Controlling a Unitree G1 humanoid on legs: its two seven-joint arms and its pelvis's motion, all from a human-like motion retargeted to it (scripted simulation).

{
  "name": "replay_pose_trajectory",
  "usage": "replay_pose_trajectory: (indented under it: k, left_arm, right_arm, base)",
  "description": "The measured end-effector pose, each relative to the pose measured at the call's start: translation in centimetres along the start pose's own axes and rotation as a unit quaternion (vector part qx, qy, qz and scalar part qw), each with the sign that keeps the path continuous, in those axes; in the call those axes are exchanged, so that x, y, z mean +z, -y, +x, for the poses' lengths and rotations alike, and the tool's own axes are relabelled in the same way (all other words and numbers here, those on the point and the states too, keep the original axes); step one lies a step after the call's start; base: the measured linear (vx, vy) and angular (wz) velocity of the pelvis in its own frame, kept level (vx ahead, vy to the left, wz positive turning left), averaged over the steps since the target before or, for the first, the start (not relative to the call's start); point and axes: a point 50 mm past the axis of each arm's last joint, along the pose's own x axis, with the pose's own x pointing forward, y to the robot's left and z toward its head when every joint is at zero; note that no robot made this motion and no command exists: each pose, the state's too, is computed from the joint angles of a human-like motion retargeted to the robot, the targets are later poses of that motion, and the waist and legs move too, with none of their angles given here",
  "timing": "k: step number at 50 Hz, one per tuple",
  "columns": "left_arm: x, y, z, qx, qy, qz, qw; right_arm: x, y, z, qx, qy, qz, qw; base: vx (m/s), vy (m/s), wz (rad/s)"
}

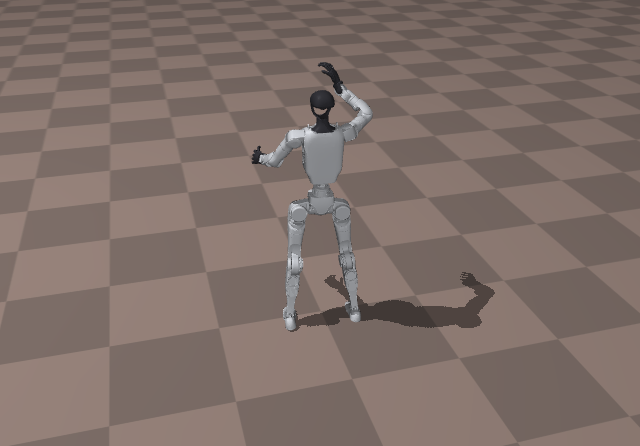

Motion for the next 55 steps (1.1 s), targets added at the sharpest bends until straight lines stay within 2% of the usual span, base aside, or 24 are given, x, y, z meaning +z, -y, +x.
replay_pose_trajectory:
  k: [5, 10, 16, 25, 30, 33, 35, 38, 42, 45, 48, 52, 55]
  left_arm:
    - [8.9, 0.5, -0.7, -0.077, 0.180, -0.006, 0.981]
    - [13.7, 1.3, -4.5, -0.167, 0.311, -0.007, 0.936]
    - [14.6, 1.6, -8.9, -0.229, 0.388, -0.008, 0.893]
    - [12.8, 2.2, -12.0, -0.259, 0.431, 0.135, 0.854]
    - [8.9, 3.2, -10.5, -0.243, 0.365, 0.149, 0.886]
    - [5.0, 3.6, -9.3, -0.224, 0.305, 0.204, 0.903]
    - [1.7, 4.1, -8.3, -0.216, 0.250, 0.238, 0.913]
    - [-4.6, 4.9, -7.8, -0.206, 0.112, 0.232, 0.944]
    - [-13.4, 5.6, -9.3, -0.137, -0.138, 0.152, 0.969]
    - [-18.4, 5.5, -12.5, -0.064, -0.315, 0.077, 0.944]
    - [-20.4, 5.2, -14.6, 0.016, -0.418, -0.013, 0.908]
    - [-21.3, 5.2, -15.8, 0.059, -0.456, -0.137, 0.877]
    - [-21.0, 4.9, -15.3, 0.049, -0.440, -0.178, 0.879]
  right_arm:
    - [-3.1, -6.1, -8.4, 0.110, -0.058, -0.017, 0.992]
    - [-4.3, -9.1, -15.7, 0.194, -0.099, -0.058, 0.974]
    - [-4.7, -9.5, -22.2, 0.248, -0.144, -0.099, 0.953]
    - [-3.5, -9.4, -29.9, 0.308, -0.217, -0.098, 0.921]
    - [-3.1, -10.6, -33.8, 0.349, -0.249, -0.107, 0.897]
    - [-3.3, -11.7, -37.1, 0.387, -0.279, -0.116, 0.871]
    - [-3.8, -12.9, -39.9, 0.414, -0.316, -0.120, 0.845]
    - [-4.1, -14.7, -45.3, 0.442, -0.424, -0.107, 0.783]
    - [-3.1, -15.9, -52.7, 0.421, -0.638, -0.060, 0.642]
    - [-0.9, -15.7, -57.2, 0.369, -0.782, 0.012, 0.502]
    - [0.3, -15.1, -59.3, 0.281, -0.868, 0.037, 0.407]
    - [0.9, -14.7, -60.1, 0.204, -0.908, 0.084, 0.358]
    - [0.0, -14.4, -59.6, 0.182, -0.904, 0.109, 0.371]
  base:
    - [0.00, 0.00, 0.00]
    - [0.00, 0.00, 0.00]
    - [0.00, 0.00, 0.00]
    - [0.00, 0.00, 0.00]
    - [0.00, 0.00, 0.00]
    - [0.00, 0.00, 0.00]
    - [0.00, 0.00, 0.00]
    - [0.00, 0.00, 0.00]
    - [0.00, 0.00, 0.00]
    - [0.00, 0.00, 0.00]
    - [0.00, 0.00, 0.00]
    - [0.00, 0.00, 0.00]
    - [0.00, 0.00, 0.00]
